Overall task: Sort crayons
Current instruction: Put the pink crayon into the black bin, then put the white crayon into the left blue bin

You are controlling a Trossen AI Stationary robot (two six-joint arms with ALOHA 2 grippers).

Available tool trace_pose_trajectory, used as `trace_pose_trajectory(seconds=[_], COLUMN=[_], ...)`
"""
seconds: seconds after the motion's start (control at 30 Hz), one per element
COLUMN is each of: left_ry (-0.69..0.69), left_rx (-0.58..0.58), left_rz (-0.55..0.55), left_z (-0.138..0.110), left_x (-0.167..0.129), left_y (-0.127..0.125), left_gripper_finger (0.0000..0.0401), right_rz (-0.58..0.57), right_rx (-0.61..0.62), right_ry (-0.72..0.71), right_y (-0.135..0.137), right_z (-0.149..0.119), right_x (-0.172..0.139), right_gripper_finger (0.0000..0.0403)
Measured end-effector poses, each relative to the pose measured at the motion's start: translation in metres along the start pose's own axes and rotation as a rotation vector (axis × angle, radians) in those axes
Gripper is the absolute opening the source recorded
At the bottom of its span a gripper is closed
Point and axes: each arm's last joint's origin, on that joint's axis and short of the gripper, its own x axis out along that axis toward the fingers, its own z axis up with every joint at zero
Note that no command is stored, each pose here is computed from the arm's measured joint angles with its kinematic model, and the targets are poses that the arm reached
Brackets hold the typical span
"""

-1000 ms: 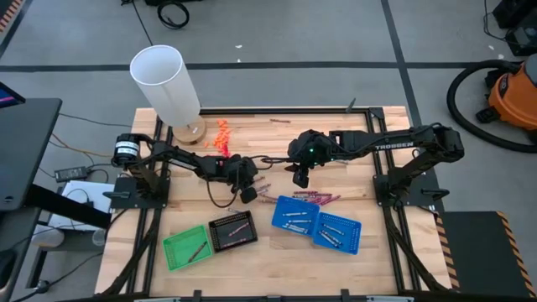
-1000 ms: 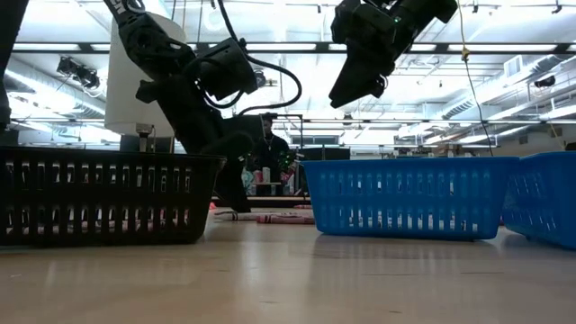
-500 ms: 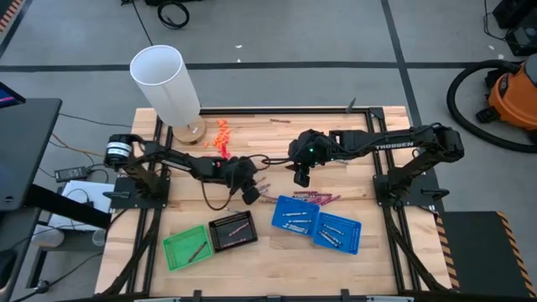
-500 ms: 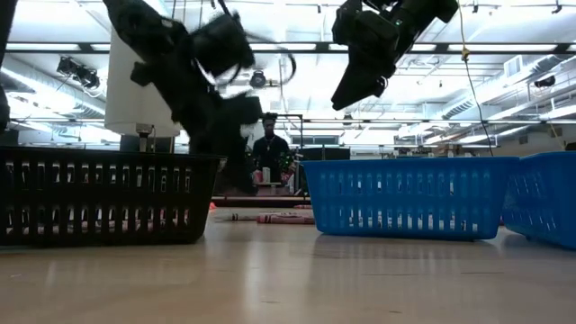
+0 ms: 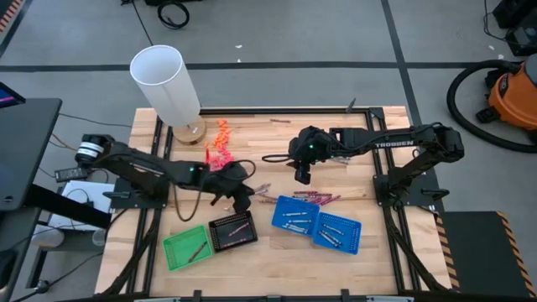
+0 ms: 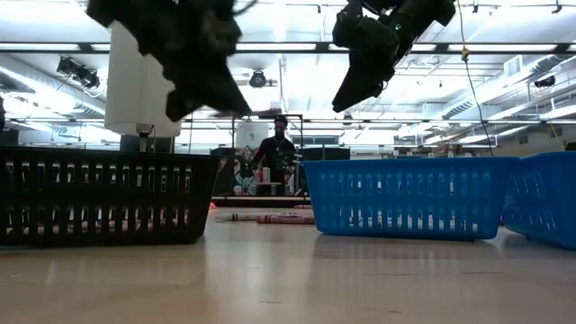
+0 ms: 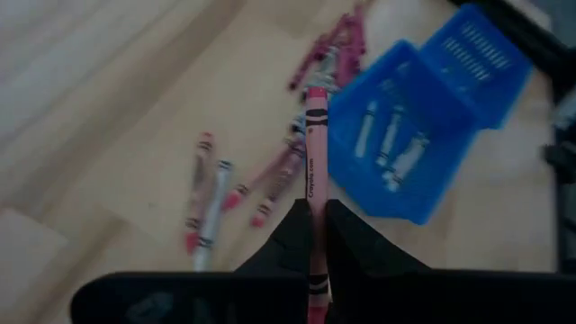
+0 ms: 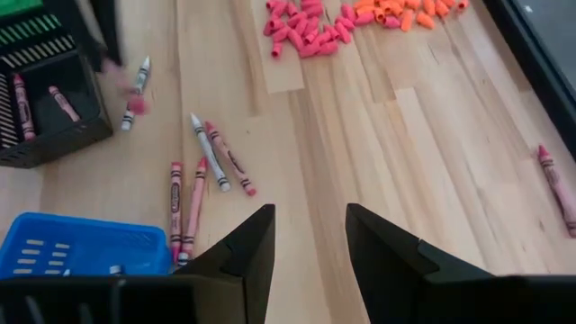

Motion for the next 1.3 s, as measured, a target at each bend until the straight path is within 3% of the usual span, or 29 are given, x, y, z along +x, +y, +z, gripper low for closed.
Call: trace_pose_trajectory(seconds=[0.27, 0.57, 0.7, 0.87, 1.1, 1.3], left_ry=[-0.003, 0.027, 0.120, 0.243, 0.320, 0.364], left_rx=[-0.104, -0.094, -0.080, -0.056, -0.113, -0.173], left_rz=[-0.085, -0.131, -0.152, -0.098, 0.000, -0.051], left_z=[-0.008, -0.022, -0.040, -0.070, -0.091, -0.085], left_x=[-0.016, -0.021, -0.024, -0.020, -0.006, -0.005], left_y=[-0.018, -0.035, -0.045, -0.053, -0.053, -0.052], left_gripper_finger=[0.0017, 0.0018, 0.0018, 0.0022, 0.0090, 0.0139], right_rz=[0.056, 0.139, 0.141, 0.138, 0.136, 0.135], right_rx=[0.029, -0.028, -0.041, -0.048, -0.063, -0.064], right_ry=[-0.031, -0.060, -0.060, -0.062, -0.095, -0.099], right_y=[-0.006, -0.001, -0.001, -0.001, -0.002, -0.002], right_z=[0.003, 0.006, 0.006, 0.006, 0.009, 0.010], right_x=[0.000, 0.000, 0.000, -0.001, -0.001, -0.001], right_gripper_finger=[0.0146, 0.0146, 0.0146, 0.0146, 0.0146, 0.0146])
